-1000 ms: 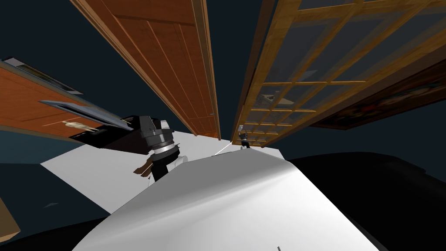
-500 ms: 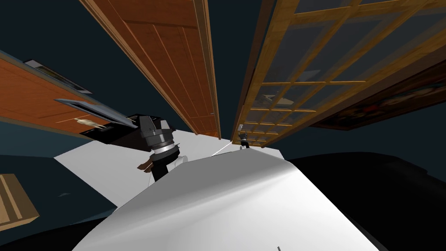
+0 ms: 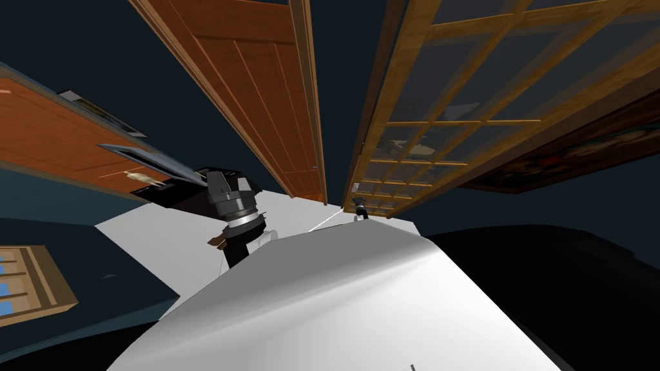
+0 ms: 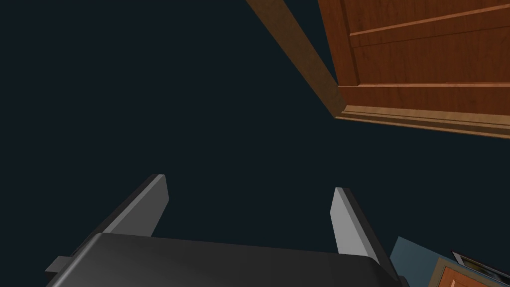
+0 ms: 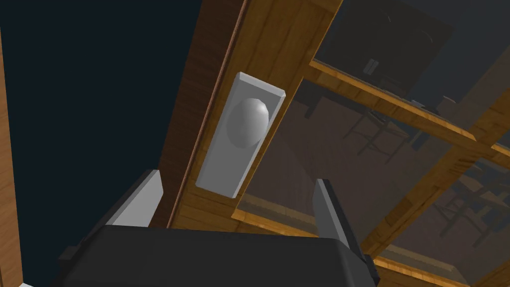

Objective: Pull the door open

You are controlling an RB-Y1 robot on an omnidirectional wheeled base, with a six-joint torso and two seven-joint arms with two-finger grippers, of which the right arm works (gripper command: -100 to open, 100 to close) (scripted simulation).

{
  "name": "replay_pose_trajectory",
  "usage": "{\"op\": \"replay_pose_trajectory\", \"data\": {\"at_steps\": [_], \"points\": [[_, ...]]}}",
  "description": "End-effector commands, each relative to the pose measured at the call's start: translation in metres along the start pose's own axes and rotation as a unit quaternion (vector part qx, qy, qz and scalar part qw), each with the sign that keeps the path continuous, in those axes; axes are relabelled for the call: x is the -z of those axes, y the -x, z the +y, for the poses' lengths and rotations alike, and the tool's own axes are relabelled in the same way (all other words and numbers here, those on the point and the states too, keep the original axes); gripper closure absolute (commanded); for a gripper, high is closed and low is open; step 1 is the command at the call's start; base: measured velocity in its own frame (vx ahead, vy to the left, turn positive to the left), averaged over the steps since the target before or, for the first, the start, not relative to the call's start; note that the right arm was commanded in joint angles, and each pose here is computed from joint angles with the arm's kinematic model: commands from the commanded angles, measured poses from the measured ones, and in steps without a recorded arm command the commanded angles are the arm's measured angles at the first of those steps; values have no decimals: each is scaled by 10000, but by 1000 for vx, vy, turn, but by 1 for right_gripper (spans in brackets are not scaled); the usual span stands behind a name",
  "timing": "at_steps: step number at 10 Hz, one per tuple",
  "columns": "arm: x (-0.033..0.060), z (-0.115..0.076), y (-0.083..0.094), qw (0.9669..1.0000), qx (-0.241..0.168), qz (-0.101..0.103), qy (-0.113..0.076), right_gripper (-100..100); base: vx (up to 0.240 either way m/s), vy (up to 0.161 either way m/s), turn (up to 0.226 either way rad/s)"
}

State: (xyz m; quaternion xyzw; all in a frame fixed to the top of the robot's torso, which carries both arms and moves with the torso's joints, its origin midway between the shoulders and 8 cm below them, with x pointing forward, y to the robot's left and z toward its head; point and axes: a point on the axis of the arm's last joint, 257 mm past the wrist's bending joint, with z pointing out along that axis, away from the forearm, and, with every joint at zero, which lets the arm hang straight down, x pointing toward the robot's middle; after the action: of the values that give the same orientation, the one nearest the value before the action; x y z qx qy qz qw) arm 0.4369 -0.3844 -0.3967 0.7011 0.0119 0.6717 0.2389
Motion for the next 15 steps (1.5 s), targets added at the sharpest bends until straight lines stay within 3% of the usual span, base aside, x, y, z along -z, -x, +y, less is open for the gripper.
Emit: {"op": "replay_pose_trajectory", "data": {"at_steps": [1,4,11,12,13,15], "points": [[-1,-7,-1,9998,-206,-12,12,-100,-49,-17,24],[-4,-27,1,9977,-668,-44,47,-100,-45,-11,33],[-9,-76,7,9839,-1779,-109,135,-100,-43,-12,34],[-9,-70,6,9856,-1685,-104,128,-100,-15,-2,5],[10,72,72,9850,-1712,-121,192,-100,135,2,85],[16,118,91,9849,-1712,-126,211,-100,143,-13,45]]}}
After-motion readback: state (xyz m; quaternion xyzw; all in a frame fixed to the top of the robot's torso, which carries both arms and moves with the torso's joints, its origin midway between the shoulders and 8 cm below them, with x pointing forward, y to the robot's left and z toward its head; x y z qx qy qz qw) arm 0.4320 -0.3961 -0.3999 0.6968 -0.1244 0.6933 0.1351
